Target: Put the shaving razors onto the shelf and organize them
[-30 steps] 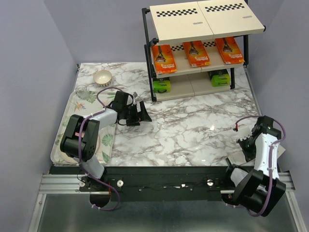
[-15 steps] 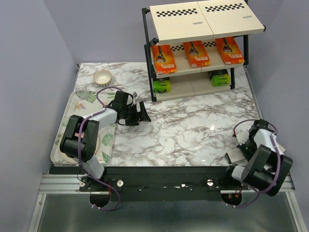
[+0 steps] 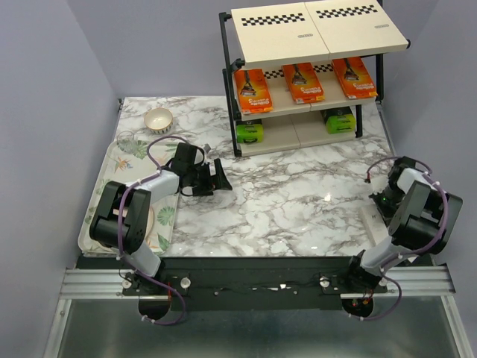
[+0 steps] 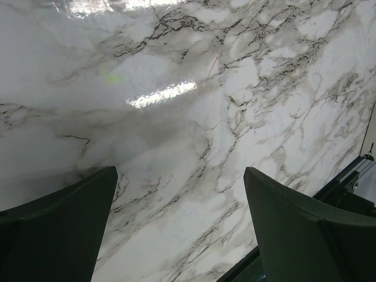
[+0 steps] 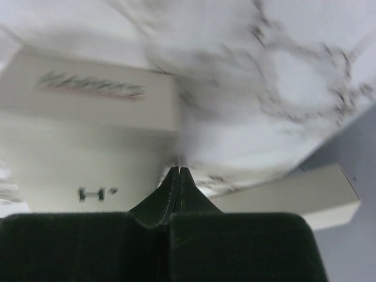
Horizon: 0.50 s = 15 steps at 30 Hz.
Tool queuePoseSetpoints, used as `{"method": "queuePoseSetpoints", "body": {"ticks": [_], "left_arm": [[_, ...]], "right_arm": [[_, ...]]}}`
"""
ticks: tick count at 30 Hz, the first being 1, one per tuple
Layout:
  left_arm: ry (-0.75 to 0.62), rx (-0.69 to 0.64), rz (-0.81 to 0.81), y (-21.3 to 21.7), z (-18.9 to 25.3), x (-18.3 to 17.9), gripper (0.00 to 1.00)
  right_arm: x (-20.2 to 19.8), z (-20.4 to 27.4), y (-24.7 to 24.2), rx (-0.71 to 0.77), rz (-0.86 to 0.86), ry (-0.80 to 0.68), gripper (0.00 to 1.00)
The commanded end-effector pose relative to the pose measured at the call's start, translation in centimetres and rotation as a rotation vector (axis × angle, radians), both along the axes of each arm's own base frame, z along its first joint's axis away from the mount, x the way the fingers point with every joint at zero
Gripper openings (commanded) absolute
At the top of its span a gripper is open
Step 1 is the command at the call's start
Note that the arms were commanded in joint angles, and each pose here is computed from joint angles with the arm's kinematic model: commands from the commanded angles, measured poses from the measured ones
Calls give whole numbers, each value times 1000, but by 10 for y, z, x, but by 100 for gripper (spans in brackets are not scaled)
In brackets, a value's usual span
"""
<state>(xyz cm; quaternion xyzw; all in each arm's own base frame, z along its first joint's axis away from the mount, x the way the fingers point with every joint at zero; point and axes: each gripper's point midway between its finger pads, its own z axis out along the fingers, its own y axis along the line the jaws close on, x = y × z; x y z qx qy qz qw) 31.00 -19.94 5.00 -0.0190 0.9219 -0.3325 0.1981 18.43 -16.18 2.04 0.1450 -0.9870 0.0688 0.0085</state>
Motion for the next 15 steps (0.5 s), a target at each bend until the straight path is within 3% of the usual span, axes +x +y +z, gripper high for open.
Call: {"method": "queuePoseSetpoints", "body": {"ticks": [1,6,14,15], "left_arm": [[-13,13,-1,2,2,-3,98],[-30,6,-3,2,8,-1,98],[-41,-13,8,1,9,-4,99],[-39,-13,8,1,9,-4,98]], "right_arm": [[22,-12,41,105,30,-4,1],[18,-5,85,187,66,55,1],[35,14,56,76,46,-33,1],[39,19,55,87,29,-56,4]]}}
